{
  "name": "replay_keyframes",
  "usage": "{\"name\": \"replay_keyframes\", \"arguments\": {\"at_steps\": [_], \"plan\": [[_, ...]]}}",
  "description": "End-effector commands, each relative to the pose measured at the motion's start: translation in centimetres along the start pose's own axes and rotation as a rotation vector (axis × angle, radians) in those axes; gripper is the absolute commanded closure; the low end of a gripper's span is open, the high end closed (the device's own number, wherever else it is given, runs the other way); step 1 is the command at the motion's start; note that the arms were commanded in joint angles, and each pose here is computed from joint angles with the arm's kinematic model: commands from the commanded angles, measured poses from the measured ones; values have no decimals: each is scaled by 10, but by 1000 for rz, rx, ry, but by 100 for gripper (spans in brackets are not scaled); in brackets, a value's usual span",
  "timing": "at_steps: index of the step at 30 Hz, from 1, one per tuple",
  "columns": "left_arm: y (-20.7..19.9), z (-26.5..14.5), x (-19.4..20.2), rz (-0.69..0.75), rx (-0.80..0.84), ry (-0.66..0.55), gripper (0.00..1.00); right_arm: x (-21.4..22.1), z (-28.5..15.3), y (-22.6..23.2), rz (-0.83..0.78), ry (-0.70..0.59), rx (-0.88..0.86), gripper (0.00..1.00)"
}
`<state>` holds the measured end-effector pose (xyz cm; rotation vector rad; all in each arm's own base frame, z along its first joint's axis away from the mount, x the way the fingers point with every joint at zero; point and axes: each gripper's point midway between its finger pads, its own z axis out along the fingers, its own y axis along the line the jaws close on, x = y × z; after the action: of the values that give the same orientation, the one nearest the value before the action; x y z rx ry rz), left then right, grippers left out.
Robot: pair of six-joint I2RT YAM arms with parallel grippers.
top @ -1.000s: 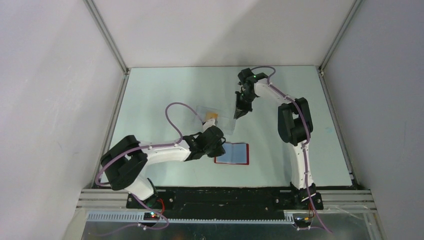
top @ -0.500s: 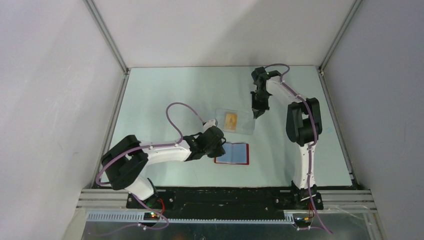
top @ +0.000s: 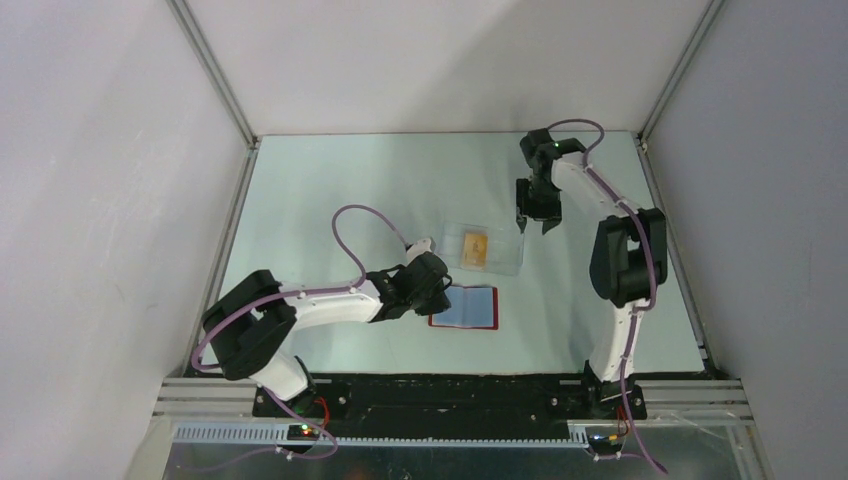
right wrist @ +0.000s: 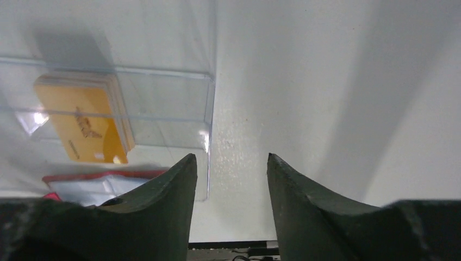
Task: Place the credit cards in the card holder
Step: Move the storage box to the center of the board.
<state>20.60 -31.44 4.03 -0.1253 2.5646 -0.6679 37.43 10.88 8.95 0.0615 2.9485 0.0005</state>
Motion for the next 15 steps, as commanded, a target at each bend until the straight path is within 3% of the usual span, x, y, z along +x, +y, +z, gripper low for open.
{"name": "replay_keyframes", "arguments": {"at_steps": [1, 8, 15], "plan": [[-18, -7, -12, 28, 53, -40, 100, -11, -58, 7, -9, -138, -30, 41], [-29, -29, -29, 30, 114, -111, 100, 9, -82, 62, -115, -151, -152, 34], [-32, -60, -45, 13, 183, -205, 97, 26, -63, 136, -229, -75, -282, 44]]}}
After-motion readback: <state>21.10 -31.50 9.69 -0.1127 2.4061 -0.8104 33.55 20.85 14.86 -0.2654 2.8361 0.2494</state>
